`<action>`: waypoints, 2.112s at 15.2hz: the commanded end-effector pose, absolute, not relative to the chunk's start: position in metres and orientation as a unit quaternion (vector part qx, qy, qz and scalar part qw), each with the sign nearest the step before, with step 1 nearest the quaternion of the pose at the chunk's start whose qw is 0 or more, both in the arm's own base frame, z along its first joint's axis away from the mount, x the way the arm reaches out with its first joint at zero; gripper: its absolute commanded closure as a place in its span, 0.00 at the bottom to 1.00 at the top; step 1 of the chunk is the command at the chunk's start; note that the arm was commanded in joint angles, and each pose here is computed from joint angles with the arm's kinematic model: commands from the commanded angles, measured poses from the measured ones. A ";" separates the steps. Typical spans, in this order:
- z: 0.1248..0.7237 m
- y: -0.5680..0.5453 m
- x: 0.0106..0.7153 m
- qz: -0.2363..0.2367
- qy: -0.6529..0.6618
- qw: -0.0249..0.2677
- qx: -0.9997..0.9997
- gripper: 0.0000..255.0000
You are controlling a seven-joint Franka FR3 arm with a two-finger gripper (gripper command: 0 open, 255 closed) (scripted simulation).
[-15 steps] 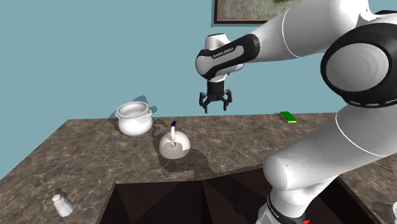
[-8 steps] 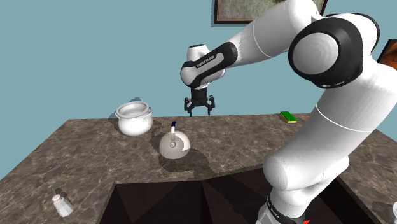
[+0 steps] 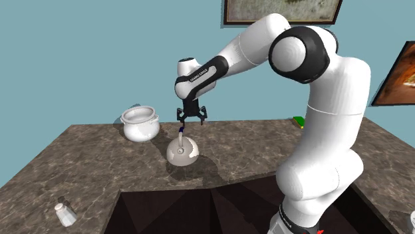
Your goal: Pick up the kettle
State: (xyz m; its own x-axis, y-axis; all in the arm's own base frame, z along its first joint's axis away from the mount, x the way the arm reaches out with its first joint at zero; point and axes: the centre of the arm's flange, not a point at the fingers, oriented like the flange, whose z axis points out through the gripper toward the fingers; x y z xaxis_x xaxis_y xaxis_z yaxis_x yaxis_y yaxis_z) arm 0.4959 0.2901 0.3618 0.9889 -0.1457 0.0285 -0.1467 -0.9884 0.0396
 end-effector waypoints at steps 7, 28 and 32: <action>0.320 0.355 0.547 0.021 -0.090 0.018 0.996 0.00; 0.291 0.355 0.547 0.021 -0.090 0.018 0.996 1.00; 0.312 0.355 0.547 0.021 -0.090 0.018 0.996 1.00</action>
